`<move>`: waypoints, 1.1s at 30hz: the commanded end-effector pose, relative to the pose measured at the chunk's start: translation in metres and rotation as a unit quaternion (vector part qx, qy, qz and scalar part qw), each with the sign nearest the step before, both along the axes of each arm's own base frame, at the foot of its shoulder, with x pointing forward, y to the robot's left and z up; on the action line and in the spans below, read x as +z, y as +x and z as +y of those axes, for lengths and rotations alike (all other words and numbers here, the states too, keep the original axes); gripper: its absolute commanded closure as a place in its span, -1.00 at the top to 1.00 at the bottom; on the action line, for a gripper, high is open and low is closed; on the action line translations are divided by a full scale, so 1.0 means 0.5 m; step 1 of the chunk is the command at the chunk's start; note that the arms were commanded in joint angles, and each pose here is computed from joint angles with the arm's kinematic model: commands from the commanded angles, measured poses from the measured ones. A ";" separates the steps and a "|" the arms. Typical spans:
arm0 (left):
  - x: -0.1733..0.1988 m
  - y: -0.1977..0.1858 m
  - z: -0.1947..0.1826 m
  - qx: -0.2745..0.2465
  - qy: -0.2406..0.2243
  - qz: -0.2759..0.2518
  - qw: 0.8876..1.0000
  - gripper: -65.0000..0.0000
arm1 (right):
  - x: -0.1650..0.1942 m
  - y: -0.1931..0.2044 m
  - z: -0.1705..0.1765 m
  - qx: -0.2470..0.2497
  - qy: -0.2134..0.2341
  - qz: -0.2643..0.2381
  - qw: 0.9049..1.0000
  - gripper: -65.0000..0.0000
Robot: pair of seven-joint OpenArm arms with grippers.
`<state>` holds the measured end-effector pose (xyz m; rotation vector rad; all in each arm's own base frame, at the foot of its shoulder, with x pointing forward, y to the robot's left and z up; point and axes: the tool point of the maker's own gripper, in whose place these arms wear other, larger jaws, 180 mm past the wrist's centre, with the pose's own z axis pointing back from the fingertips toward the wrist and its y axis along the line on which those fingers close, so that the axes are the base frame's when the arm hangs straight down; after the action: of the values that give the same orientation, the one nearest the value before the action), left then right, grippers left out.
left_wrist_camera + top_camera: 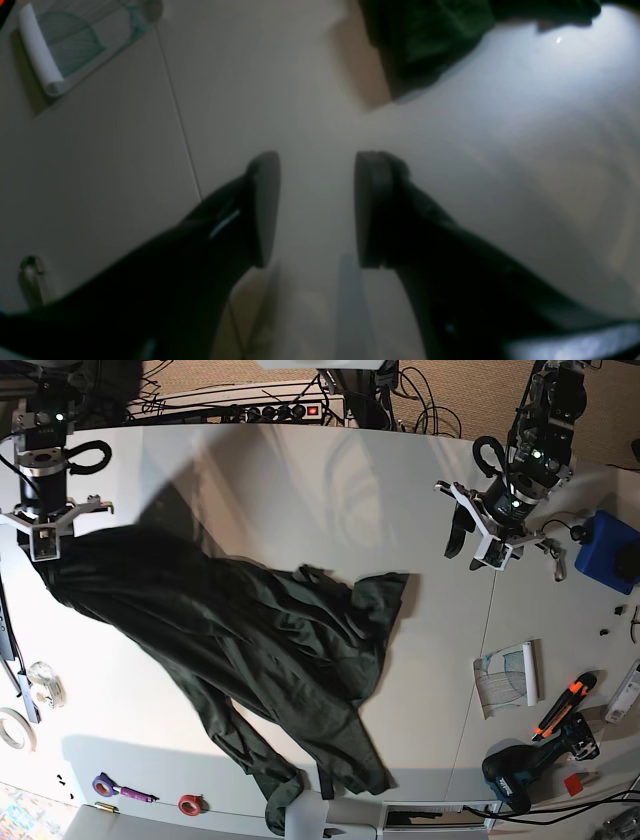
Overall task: Layout the t-shirt on the table in an organized manner, then fold the t-shirt properly
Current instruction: 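Lift and drag the grasped shirt edge outward with the right gripper, then reach the left gripper into the shirt and grasp a sleeve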
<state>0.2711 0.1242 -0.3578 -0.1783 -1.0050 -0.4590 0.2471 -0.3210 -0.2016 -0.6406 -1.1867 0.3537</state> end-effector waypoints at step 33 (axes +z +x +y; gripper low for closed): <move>0.047 0.497 -0.282 -0.002 -0.178 0.106 0.978 -0.20 | 0.007 -0.024 -0.031 -0.046 0.020 -0.007 0.999 -1.00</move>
<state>0.5054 -0.0129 -0.3595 -0.5242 -0.8097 -0.2351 0.2321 -0.3360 -0.2131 -0.6325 -1.1253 0.2334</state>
